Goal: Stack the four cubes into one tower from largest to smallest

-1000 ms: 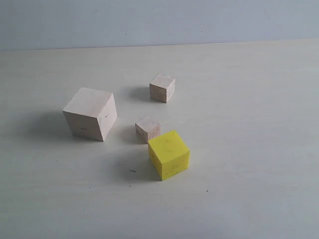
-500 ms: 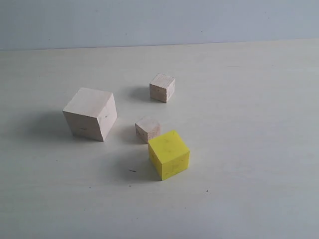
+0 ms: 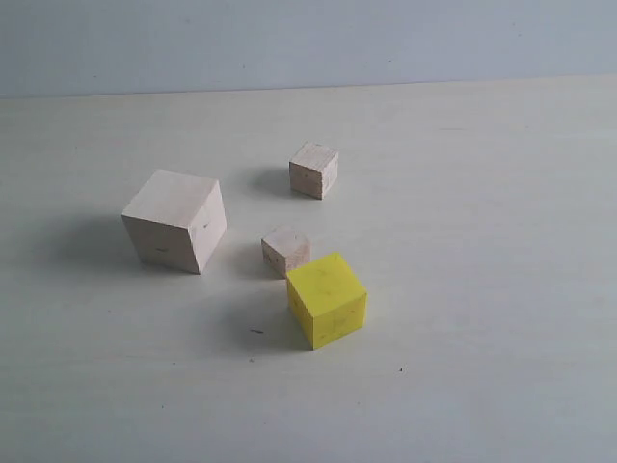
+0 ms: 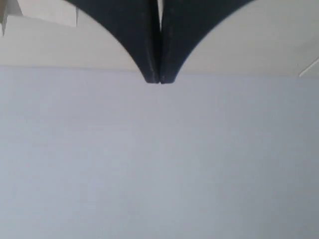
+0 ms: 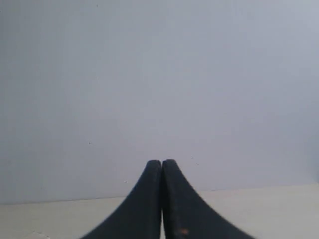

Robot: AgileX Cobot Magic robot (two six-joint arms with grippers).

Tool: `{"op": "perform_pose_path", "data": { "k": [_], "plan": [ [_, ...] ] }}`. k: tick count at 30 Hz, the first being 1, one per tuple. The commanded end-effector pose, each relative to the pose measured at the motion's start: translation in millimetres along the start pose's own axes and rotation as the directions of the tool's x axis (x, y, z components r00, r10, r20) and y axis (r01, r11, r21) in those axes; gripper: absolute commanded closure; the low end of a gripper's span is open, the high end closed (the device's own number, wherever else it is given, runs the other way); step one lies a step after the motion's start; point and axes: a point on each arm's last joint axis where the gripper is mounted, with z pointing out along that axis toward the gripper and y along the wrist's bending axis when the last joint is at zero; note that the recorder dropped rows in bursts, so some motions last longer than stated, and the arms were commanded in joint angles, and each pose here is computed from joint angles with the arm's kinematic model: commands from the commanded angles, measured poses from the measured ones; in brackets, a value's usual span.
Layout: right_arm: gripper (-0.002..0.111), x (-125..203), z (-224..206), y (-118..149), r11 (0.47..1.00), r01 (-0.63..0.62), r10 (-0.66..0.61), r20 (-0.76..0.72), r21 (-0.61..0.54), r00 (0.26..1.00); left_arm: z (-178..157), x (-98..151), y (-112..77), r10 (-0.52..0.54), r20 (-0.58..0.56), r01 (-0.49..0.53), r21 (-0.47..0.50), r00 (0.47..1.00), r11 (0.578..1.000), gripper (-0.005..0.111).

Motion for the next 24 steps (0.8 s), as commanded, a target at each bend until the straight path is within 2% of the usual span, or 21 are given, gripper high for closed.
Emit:
{"op": "perform_pose_path", "data": {
  "k": [1, 4, 6, 8, 9, 10, 12, 18, 24],
  "plan": [
    [0.108, -2, -1, 0, 1.000, 0.008, -0.008, 0.036, 0.004, 0.999, -1, -7, -0.8, 0.005, 0.073, -0.006, 0.008, 0.997, 1.000, 0.107],
    [0.108, -4, -1, 0, 1.000, 0.008, -0.009, 0.062, 0.004, 0.998, -1, -9, -1.0, 0.005, 0.089, -0.006, 0.010, 0.996, 1.000, 0.107],
    [0.108, -9, -1, 0, 1.000, -0.004, 0.004, 0.110, 0.003, 0.994, -1, -14, -1.9, 0.004, 0.154, -0.007, 0.019, 0.988, 1.000, 0.107],
    [0.108, -17, -2, 0, 0.998, -0.064, 0.065, 0.199, -0.010, 0.978, -3, -22, -3.0, -0.012, 0.236, 0.004, 0.034, 0.972, 0.999, 0.107],
    [0.108, -20, -3, 0, 0.992, -0.127, 0.130, 0.237, -0.028, 0.963, -3, -22, -2.9, -0.049, 0.234, 0.040, 0.042, 0.971, 0.998, 0.107],
    [0.108, -23, -4, 0, 0.982, -0.182, 0.188, 0.259, -0.047, 0.947, -3, -25, -2.8, -0.096, 0.221, 0.088, 0.049, 0.971, 0.995, 0.107],
    [0.108, -32, -4, 1, 0.976, -0.209, 0.219, 0.276, -0.065, 0.936, -3, -36, -2.2, -0.132, 0.182, 0.127, 0.041, 0.974, 0.991, 0.107],
    [0.108, -69, -2, 4, 0.979, -0.191, 0.201, 0.260, -0.065, 0.944, 1, -82, -1.3, -0.127, 0.083, 0.128, -0.001, 0.988, 0.992, 0.107],
    [0.108, -103, 15, 7, 0.978, -0.199, 0.207, 0.170, -0.063, 0.963, 29, -108, -3.1, -0.133, -0.044, 0.133, -0.002, 0.990, 0.991, 0.107]
  ]
}}
